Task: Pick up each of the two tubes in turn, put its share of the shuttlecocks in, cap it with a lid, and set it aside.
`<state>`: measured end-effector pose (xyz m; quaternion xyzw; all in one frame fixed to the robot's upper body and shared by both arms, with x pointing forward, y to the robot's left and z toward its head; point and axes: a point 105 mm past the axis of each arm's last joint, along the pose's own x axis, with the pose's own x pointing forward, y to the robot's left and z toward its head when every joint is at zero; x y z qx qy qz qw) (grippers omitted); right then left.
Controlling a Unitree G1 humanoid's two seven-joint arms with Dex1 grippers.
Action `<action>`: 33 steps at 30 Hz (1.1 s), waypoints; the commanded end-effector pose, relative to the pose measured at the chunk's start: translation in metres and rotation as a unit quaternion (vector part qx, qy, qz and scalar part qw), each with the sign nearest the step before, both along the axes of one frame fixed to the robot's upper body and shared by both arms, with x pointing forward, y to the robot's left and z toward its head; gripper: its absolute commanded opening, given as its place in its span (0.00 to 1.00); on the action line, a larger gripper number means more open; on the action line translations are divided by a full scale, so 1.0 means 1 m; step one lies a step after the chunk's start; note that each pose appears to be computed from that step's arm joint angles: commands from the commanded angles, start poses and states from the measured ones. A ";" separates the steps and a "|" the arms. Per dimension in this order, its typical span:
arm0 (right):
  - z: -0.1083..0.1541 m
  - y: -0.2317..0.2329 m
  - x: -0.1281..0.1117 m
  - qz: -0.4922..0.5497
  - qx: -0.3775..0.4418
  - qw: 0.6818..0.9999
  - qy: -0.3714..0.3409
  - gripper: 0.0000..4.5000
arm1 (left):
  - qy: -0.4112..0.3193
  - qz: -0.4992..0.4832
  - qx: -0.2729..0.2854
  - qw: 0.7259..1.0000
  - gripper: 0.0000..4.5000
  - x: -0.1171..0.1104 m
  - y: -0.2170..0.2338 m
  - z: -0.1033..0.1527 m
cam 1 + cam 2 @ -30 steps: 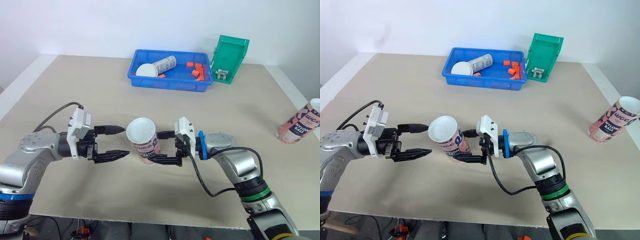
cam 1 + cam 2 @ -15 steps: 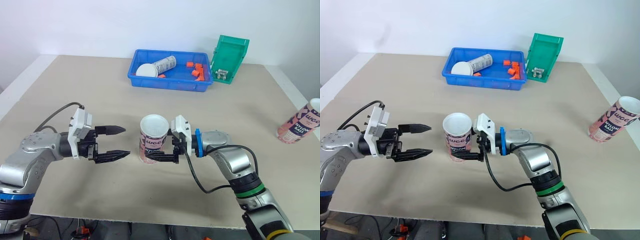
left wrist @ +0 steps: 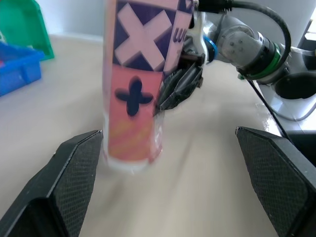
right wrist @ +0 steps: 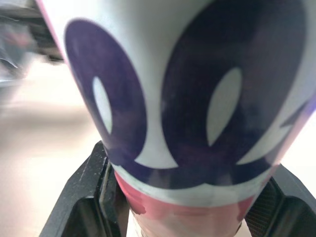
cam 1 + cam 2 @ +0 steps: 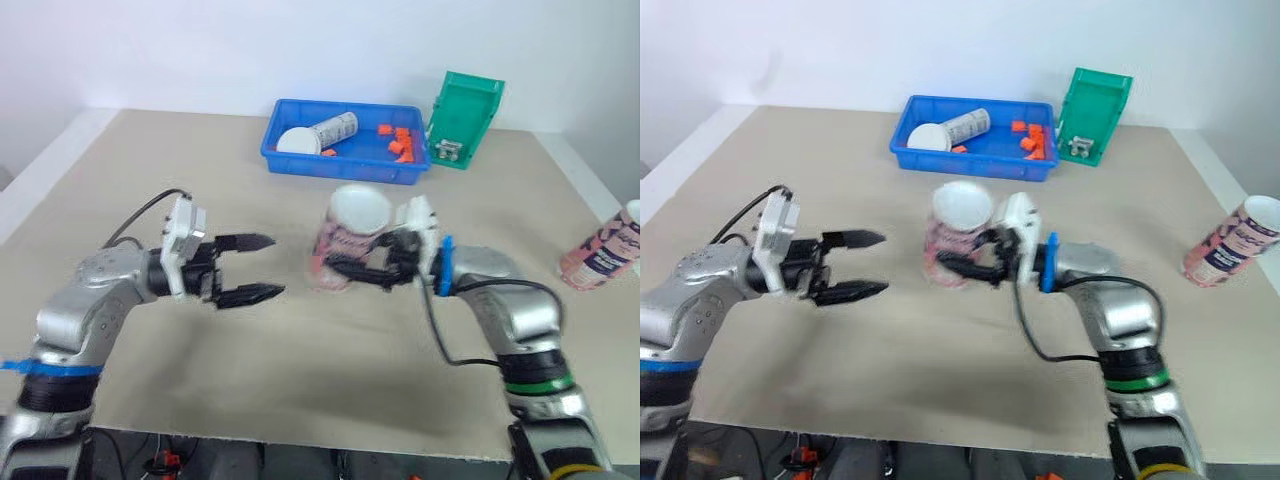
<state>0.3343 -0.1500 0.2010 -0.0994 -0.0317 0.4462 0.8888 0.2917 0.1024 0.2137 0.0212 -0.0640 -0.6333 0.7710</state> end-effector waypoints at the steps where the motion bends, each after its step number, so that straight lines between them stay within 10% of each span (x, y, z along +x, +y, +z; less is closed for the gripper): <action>1: 0.025 -0.102 0.003 -0.215 -0.001 0.975 -0.057 0.66 | -0.015 -0.007 -0.016 1.000 1.00 0.008 -0.016 0.008; 26: -0.054 -0.207 0.015 -0.428 0.067 0.897 0.083 0.66 | -0.024 -0.019 -0.031 0.999 1.00 0.040 -0.067 0.005; 30: -0.066 -0.200 0.012 -0.399 0.081 0.906 0.117 0.97 | -0.025 -0.015 -0.028 0.999 1.00 0.040 -0.064 0.003; 33: -0.072 -0.202 0.007 -0.399 0.073 0.905 0.130 0.99 | -0.024 -0.012 -0.028 0.999 1.00 0.040 -0.062 0.003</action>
